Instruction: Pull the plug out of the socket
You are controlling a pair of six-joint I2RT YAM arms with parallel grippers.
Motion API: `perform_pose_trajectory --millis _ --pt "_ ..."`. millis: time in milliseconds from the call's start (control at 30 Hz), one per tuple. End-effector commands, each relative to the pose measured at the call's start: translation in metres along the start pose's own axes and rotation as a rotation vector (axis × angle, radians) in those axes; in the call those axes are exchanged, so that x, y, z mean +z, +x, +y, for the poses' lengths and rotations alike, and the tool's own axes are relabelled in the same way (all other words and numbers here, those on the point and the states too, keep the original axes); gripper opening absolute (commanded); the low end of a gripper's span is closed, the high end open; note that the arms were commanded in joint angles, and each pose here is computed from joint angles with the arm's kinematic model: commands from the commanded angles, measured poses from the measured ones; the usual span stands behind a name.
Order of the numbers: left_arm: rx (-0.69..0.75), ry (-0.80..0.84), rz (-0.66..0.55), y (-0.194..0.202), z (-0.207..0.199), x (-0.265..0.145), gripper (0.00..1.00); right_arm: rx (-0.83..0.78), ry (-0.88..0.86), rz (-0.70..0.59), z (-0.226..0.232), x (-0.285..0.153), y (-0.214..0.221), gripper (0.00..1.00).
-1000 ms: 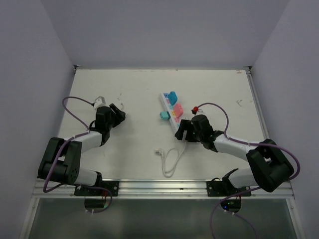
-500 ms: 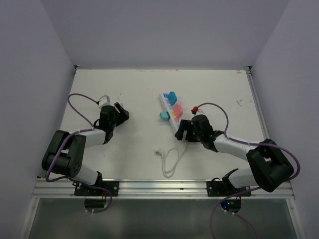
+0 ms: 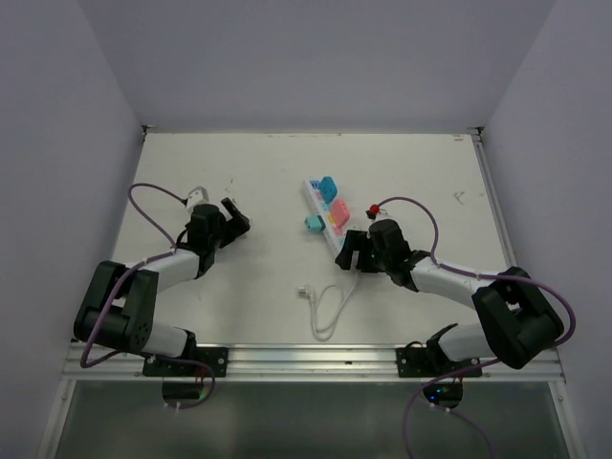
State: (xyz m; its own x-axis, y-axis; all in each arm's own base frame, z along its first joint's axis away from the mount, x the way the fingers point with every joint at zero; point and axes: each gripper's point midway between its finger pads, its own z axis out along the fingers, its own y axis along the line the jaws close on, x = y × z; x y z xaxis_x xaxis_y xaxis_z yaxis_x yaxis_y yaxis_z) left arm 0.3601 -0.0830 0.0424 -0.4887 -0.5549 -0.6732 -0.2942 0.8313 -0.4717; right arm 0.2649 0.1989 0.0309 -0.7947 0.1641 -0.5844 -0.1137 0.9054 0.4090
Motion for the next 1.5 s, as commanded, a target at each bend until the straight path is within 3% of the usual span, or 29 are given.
perform_pose_trajectory --millis 0,400,800,1033,1333,1467 --pt "-0.046 0.044 -0.005 -0.013 -0.021 -0.014 0.99 -0.009 -0.010 0.123 -0.008 0.001 0.035 0.00" --pt "-0.137 0.294 0.185 0.037 -0.116 -0.056 0.98 -0.031 -0.075 0.157 0.003 0.005 0.040 0.00" --pt "-0.214 0.362 0.336 0.065 -0.172 -0.040 0.92 -0.040 -0.088 0.172 0.005 0.007 0.043 0.00" --pt "-0.268 0.360 0.395 0.084 -0.180 -0.029 0.79 -0.047 -0.081 0.172 0.005 0.006 0.044 0.00" --pt "-0.313 0.361 0.375 0.080 -0.188 -0.024 0.59 -0.051 -0.079 0.176 0.005 0.007 0.045 0.00" --pt "-0.313 0.359 0.365 0.078 -0.190 -0.020 0.55 -0.052 -0.078 0.178 0.005 0.007 0.045 0.00"
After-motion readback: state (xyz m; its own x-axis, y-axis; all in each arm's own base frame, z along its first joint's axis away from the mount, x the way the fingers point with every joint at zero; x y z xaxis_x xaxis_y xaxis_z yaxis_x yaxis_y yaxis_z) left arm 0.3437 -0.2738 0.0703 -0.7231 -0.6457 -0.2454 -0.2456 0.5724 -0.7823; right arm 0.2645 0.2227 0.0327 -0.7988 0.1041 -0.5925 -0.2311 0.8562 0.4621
